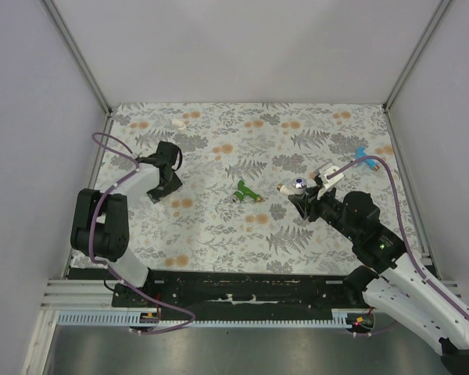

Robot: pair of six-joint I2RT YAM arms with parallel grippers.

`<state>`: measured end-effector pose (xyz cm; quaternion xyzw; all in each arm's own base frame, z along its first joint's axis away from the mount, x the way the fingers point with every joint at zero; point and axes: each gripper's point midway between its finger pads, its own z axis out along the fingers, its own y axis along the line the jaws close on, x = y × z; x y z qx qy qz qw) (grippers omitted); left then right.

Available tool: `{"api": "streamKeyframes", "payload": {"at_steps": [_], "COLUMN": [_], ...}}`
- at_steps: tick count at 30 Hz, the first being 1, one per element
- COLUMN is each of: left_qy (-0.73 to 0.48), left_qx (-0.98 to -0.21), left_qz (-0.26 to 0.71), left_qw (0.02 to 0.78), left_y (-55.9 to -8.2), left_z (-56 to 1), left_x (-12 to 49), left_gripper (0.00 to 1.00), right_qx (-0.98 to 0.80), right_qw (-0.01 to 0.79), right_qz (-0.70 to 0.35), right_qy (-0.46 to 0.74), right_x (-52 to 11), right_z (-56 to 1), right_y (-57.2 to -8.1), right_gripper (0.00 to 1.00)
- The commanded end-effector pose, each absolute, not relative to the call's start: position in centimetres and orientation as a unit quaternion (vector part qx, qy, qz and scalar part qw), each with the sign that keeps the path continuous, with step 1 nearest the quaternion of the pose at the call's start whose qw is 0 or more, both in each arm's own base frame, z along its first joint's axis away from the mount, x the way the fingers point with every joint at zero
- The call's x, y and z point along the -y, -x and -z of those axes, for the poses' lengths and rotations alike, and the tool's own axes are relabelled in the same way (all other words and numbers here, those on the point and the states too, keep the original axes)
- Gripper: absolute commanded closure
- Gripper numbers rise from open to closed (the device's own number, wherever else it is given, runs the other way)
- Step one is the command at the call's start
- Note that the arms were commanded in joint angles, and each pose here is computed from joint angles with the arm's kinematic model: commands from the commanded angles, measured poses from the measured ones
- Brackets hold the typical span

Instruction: Install the water faucets

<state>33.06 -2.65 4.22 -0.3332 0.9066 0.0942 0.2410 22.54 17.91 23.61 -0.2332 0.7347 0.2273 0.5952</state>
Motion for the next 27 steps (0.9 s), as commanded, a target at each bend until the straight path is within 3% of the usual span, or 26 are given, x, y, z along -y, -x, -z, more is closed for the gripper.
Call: {"api": "streamKeyframes", "payload": {"at_steps": [1, 12, 27], "left_qy": [0.351, 0.35, 0.329], "left_qx": [-0.894, -0.899, -0.912], "left_qz": [-0.084, -0.069, -0.042], "left_qw": [0.266, 0.253, 0.241], "left_y": [-34.0, -33.0, -33.6], "left_z": [-4.8, -3.9, -3.0], "left_x": [2.5, 1.7, 2.5], "left_gripper": [0.33, 0.34, 0.49], "right_qx": [-0.72, -0.722, -0.725], "right_qw": [0.615, 0.613, 0.609], "right_qz": [-0.225, -0.223, -0.218], "right_qy": [0.23, 0.231, 0.235], "right_x": [-17.9, -18.0, -18.0], "right_z": [-24.8, -24.6, -24.2], "right_y": [-23.0, -23.1, -23.2], "right_gripper": [1.0, 1.0, 1.0]}}
